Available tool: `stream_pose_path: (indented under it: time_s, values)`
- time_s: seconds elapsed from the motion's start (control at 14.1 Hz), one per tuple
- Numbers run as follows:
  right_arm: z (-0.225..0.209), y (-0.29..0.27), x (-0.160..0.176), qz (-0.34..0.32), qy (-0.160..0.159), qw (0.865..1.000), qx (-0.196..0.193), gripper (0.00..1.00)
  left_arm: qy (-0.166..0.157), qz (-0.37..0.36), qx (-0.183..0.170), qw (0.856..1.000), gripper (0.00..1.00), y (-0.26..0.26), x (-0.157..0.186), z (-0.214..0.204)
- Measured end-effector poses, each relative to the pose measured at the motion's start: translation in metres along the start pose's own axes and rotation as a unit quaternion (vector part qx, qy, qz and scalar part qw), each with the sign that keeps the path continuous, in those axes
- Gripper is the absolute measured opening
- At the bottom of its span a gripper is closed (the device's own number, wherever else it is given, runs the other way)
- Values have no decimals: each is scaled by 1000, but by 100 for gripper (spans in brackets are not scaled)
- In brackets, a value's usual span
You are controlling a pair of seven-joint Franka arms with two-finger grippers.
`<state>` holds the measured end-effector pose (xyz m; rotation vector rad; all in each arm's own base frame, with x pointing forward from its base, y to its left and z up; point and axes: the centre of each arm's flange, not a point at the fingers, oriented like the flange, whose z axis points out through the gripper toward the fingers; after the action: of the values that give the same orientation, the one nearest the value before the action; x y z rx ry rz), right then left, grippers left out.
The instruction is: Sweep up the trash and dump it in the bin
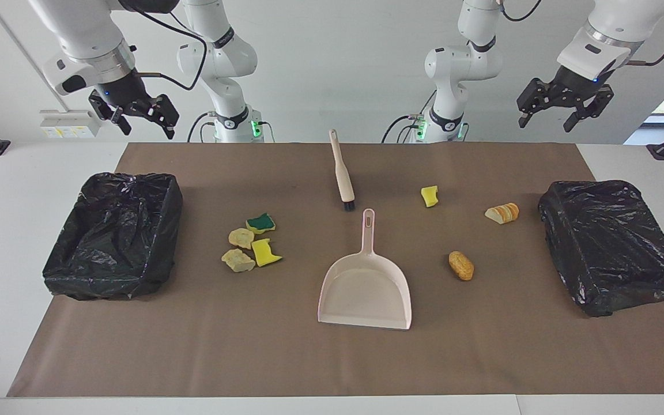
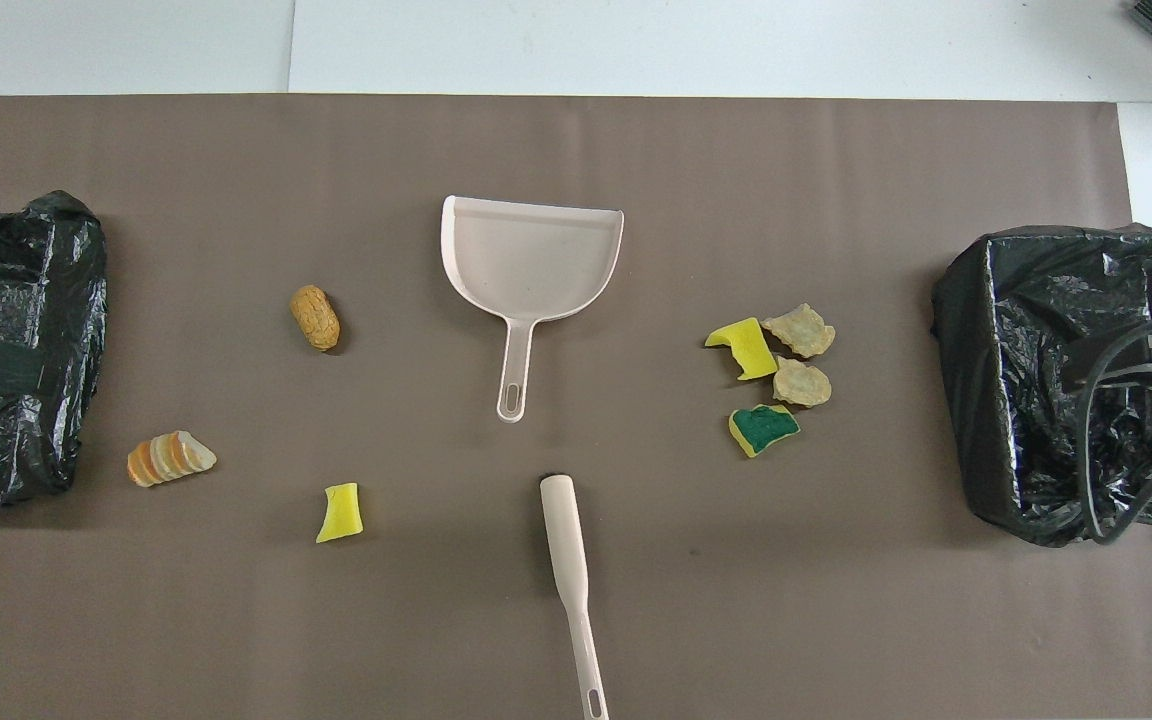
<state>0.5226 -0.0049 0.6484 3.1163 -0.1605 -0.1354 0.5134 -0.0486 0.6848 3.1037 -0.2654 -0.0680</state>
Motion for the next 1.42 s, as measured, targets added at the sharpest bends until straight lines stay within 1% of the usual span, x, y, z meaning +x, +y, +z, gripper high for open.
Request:
stream_pose_path:
  time_s: [0.14,0.28,0.5,0.64,0.71,0.85,0.99,1.13,1.27,1.42]
  values:
    - [-8,-6,-5,-6,11,1000,1,100,-7,2,-1,1000,100,7,-4,3]
    - [-14,-5,-9,-6,18,1000,2,100,-19,-1,1,1000,100,30,-15,12]
    - [-12,-8,-6,11,20,1000,2,100,-32,-9,15,999,100,101,-49,39]
    - [-6,-28,10,7,27,1000,1,100,-31,-12,3,999,100,146,-79,62]
    - [0,-43,24,12,38,999,3,100,-31,-9,-2,999,100,164,-95,75]
    - [19,-77,54,34,57,997,24,100,-27,-8,1,1000,100,201,-121,101]
    - [43,-111,85,72,64,994,48,100,-17,-15,1,1000,100,240,-135,128]
    - [70,-164,111,99,71,990,66,100,-10,-24,1,1000,100,287,-149,161]
    - [101,-225,123,114,79,987,83,100,-5,-31,2,1000,100,323,-167,191]
    - [134,-283,120,124,79,985,94,100,14,-42,4,999,100,352,-185,227]
